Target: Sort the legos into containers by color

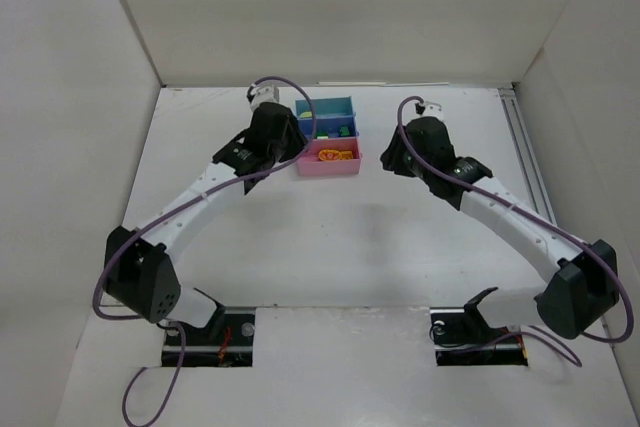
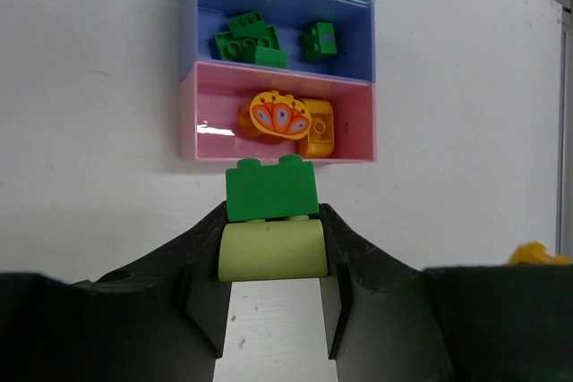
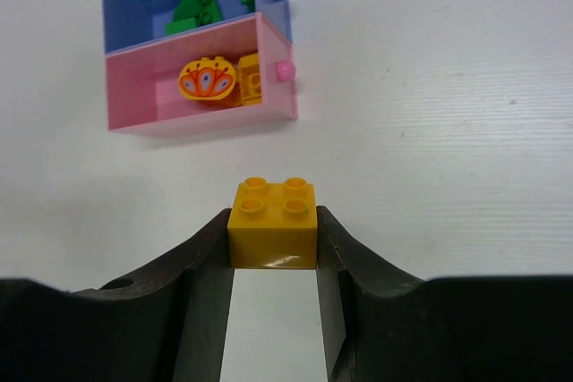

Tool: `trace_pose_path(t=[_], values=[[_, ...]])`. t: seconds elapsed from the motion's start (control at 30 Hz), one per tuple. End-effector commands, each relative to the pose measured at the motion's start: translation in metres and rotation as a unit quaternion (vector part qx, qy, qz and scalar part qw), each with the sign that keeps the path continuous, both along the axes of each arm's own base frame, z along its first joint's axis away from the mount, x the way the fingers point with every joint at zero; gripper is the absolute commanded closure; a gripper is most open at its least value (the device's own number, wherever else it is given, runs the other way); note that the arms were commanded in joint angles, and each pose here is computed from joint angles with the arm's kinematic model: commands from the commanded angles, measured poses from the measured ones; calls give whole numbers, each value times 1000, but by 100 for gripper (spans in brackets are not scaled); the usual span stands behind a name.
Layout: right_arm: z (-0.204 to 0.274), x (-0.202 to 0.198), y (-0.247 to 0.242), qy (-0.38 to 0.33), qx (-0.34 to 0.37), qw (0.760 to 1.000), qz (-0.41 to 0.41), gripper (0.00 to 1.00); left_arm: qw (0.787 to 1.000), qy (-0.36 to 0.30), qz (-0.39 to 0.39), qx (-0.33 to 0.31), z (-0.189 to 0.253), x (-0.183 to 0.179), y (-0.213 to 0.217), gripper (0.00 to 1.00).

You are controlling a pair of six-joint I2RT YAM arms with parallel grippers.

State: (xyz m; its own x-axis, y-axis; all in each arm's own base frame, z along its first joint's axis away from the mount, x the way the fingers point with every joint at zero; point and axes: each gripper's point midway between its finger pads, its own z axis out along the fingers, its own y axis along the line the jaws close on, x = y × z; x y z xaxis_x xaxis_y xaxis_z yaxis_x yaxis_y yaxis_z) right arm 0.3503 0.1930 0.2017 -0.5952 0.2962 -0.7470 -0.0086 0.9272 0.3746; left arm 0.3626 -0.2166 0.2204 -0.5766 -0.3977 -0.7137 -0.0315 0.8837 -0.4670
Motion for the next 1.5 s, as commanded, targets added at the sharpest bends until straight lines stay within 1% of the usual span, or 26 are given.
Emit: trace_pose_path(t=[0.0, 0.03, 0.1, 0.13, 0.27, 0.6, 0.67, 0.73, 0.8, 0.83, 0.87, 0.93, 0.97, 1.0, 1.03, 1.07, 1.1, 1.17, 1.2, 1.23, 1.27, 1.3, 1.33, 1.37, 1.4, 1.47], values=[[10, -3, -29, -24, -62, 997, -36, 83, 999, -26, -33, -11, 25, 15, -7, 93], [9, -3, -34, -24, -70, 996, -46, 83, 999, -15, -36, -8, 16, 19, -11, 93], [12, -4, -33, -27, -80, 996, -40, 83, 999, -13, -44, -12, 17, 25, -18, 93], [12, -4, -33, -27, -80, 996, -40, 83, 998, -4, -55, -8, 9, 28, -23, 95], [12, -2, -32, -28, -89, 995, -34, 81, 997, 10, -70, -12, 0, 32, -33, 97], [7, 2, -31, -20, -103, 994, -28, 81, 997, 10, -70, -12, -5, 34, -34, 97], [11, 3, -30, -24, -101, 994, -28, 81, 998, 1, -61, -13, 0, 43, -32, 95], [11, 3, -30, -24, -101, 994, -28, 81, 998, 0, -56, -10, -4, 56, -28, 95], [11, 7, -28, -29, -101, 994, -26, 81, 998, -15, -57, -12, 8, 76, -32, 95], [11, 7, -28, -29, -101, 994, -26, 81, 998, -6, -60, -3, -3, 79, -33, 95], [11, 7, -28, -29, -101, 994, -26, 81, 998, -21, -60, -8, 10, 91, -33, 94], [3, 9, -27, -20, -107, 994, -25, 81, 998, -25, -55, -6, 10, 108, -32, 93], [7, 10, -27, -25, -109, 994, -23, 81, 999, -9, -46, 4, -7, 120, -29, 93], [8, 13, -27, -26, -111, 993, -27, 81, 999, -22, -49, 5, 7, 131, -34, 93], [3, 14, -27, -21, -119, 992, -23, 81, 999, -21, -38, 9, 6, 141, -30, 91], [8, 16, -25, -26, -116, 993, -24, 81, 999, -3, -37, 23, -16, 151, -32, 91], [7, 18, -24, -25, -117, 993, -24, 81, 999, -18, -31, 17, 0, 165, -32, 91], [6, 21, -24, -25, -124, 992, -25, 81, 999, -9, -34, 25, -10, 174, -36, 91], [3, 22, -24, -21, -126, 991, -24, 81, 999, 1, -34, 26, -25, 183, -36, 91], [6, 23, -23, -25, -124, 992, -25, 81, 999, -14, -37, 26, -15, 191, -39, 91], [2, 26, -26, -20, -131, 991, -26, 81, 999, -15, -32, 25, -16, 197, -36, 89], [2, 26, -26, -20, -131, 991, -26, 81, 999, -7, -33, 28, -29, 203, -38, 87], [5, 27, -25, -23, -129, 991, -26, 81, 999, -20, -20, 28, -21, 213, -32, 87], [0, 27, -24, -18, -134, 991, -19, 81, 999, -21, -20, 27, -22, 217, -33, 85], [0, 27, -24, -18, -134, 991, -19, 81, 999, -14, -20, 30, -34, 221, -35, 85], [-4, 30, -27, -13, -140, 990, -20, 81, 999, -31, -19, 23, -31, 231, -39, 83]])
